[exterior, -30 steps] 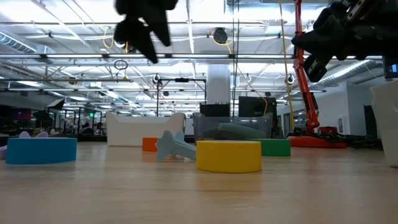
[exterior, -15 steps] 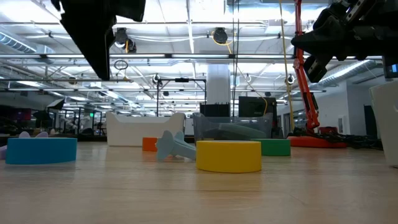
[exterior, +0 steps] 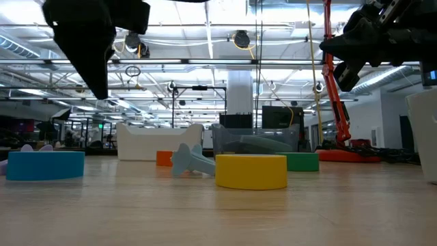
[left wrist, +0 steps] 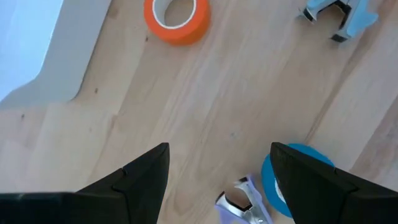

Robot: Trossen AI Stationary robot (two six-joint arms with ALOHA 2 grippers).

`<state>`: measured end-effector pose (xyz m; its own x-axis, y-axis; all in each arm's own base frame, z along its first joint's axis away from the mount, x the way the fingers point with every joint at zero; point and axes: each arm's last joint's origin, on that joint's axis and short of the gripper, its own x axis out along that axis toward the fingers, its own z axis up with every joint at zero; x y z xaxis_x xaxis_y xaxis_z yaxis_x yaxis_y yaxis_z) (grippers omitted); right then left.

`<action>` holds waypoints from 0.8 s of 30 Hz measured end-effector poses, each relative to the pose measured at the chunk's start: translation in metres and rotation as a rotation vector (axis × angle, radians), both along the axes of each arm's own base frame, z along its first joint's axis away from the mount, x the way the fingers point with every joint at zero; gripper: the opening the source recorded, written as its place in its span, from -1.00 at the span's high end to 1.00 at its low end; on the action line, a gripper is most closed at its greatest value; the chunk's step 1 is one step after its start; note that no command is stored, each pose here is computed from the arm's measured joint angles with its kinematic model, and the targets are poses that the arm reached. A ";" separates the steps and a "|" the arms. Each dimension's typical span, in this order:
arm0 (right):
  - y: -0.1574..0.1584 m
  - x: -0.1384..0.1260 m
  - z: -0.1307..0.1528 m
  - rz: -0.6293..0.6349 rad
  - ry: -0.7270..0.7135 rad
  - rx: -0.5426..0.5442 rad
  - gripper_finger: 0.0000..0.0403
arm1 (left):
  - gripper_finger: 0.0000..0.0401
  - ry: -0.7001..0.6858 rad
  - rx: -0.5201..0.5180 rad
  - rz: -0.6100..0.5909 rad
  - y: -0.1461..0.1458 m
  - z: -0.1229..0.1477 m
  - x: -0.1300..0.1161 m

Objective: Pick and place Stapler, Stapler remover, tape
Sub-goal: Put the blue tape into the gray bin

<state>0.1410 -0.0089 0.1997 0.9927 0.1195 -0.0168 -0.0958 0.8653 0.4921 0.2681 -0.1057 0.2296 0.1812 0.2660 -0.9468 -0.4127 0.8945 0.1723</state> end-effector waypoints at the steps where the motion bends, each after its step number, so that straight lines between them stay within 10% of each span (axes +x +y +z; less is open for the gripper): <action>1: 0.000 0.000 0.000 0.000 0.001 0.000 0.98 | -0.41 0.004 0.003 -0.020 -0.002 -0.001 -0.001; 11: 0.000 0.000 0.000 0.000 -0.001 -0.009 0.98 | -0.41 0.009 0.032 -0.384 -0.020 -0.039 -0.011; 24: 0.000 0.000 0.000 0.000 0.000 -0.006 0.98 | -0.41 0.057 -0.068 -0.454 -0.008 -0.064 -0.016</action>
<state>0.1410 -0.0089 0.1995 0.9927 0.1192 -0.0172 -0.0958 0.8682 0.4868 0.2516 -0.1135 0.1654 0.2121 0.1089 -0.9712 0.0318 0.9925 0.1182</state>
